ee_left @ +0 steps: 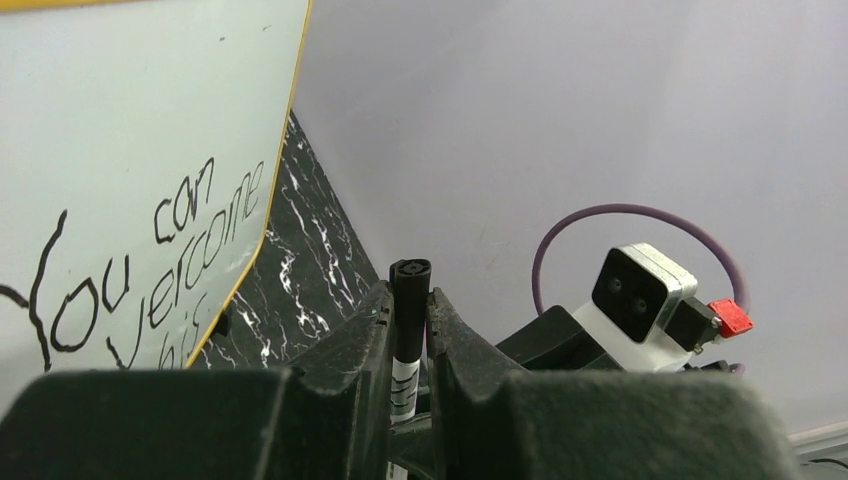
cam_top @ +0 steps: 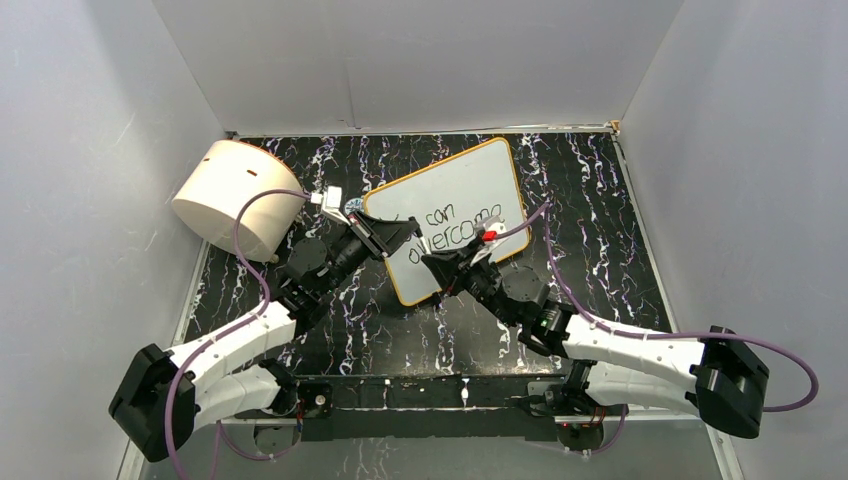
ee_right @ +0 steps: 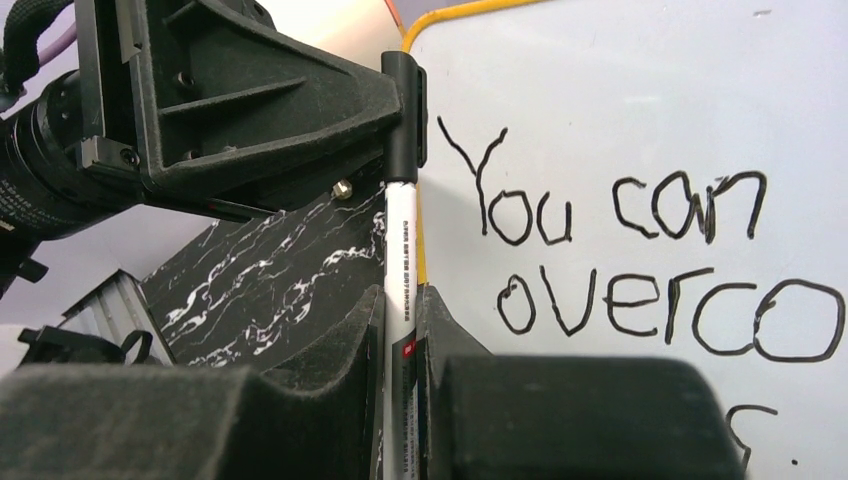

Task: Write a sentence on the whiteboard
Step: Close the pen cap.

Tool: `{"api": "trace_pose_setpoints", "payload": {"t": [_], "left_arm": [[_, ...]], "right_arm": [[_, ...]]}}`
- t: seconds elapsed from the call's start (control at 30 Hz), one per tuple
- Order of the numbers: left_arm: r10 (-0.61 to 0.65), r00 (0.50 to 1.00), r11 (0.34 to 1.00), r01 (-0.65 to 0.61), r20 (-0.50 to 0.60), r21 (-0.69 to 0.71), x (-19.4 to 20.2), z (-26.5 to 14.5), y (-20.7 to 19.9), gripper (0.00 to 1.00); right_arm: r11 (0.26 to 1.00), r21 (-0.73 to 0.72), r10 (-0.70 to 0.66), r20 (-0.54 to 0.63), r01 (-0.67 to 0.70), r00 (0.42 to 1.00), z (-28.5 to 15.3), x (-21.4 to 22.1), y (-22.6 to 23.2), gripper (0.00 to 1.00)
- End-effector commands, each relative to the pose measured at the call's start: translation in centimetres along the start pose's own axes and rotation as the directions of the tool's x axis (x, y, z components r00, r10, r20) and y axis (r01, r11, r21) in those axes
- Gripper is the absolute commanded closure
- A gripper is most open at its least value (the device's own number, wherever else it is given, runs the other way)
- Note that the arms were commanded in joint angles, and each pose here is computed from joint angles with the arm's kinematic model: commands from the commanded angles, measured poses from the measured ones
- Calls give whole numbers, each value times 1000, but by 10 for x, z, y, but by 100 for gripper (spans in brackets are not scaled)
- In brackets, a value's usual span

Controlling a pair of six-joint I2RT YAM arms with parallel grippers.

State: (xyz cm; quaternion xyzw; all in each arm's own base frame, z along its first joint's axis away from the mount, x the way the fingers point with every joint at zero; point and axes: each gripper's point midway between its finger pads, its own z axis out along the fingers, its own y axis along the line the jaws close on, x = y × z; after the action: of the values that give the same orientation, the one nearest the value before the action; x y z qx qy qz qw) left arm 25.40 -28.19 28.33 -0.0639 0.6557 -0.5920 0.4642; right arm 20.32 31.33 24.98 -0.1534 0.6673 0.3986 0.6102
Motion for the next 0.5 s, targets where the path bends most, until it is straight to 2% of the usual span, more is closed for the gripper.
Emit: {"api": "trace_pose_setpoints", "payload": {"t": [0.0, 0.47], "left_arm": [[20, 985, 998, -8, -172, 70, 46, -18, -6, 100], [11, 947, 995, 23, -321, 100, 84, -37, -2, 100]], "right_arm": [[996, -54, 83, 249, -71, 965, -3, -71, 12, 100], [977, -177, 162, 257, -119, 953, -12, -77, 17, 100]]}}
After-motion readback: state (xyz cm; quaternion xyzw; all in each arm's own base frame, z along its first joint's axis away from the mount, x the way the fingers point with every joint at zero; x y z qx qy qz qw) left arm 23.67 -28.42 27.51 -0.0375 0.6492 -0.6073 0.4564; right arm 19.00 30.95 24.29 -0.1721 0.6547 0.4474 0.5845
